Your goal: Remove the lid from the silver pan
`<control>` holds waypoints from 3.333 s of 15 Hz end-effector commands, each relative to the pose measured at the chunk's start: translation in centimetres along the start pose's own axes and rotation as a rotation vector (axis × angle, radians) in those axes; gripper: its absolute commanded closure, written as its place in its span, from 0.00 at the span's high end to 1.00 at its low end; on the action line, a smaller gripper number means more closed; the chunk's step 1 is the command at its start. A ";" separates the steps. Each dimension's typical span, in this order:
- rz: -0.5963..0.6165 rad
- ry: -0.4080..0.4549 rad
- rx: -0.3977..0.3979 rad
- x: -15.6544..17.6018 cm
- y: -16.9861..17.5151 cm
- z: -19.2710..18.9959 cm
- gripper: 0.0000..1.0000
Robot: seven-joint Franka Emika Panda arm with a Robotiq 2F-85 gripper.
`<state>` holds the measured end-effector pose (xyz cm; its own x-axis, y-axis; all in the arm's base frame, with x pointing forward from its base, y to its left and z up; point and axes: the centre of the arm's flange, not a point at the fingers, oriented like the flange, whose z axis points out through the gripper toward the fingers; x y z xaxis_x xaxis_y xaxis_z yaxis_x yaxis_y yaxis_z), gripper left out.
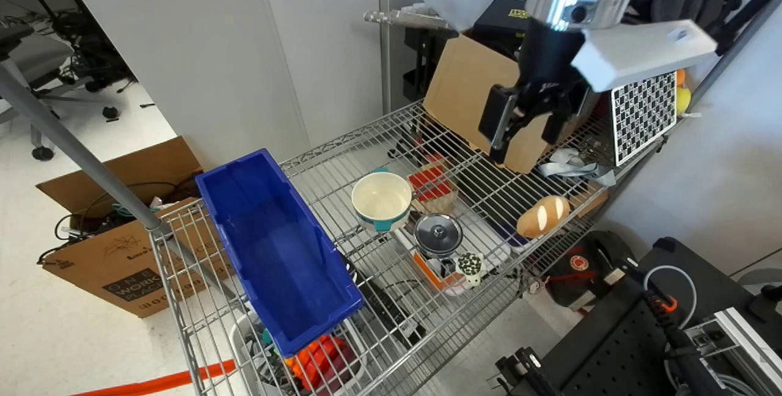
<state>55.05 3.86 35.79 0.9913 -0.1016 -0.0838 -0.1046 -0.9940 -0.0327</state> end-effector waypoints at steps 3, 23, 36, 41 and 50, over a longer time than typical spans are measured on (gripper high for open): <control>0.010 -0.029 -0.029 6.3 -0.7 7.6 1.00; -0.162 0.053 -0.082 7.7 -6.6 22.7 1.00; -0.152 0.068 -0.078 9.5 -7.1 23.8 0.12; -0.172 0.083 -0.098 8.4 -6.7 22.2 0.05; 0.010 0.205 -0.113 14.4 1.4 15.7 0.05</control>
<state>64.72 5.17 18.51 0.9938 -0.0033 0.1115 -0.0112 -0.9974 0.0708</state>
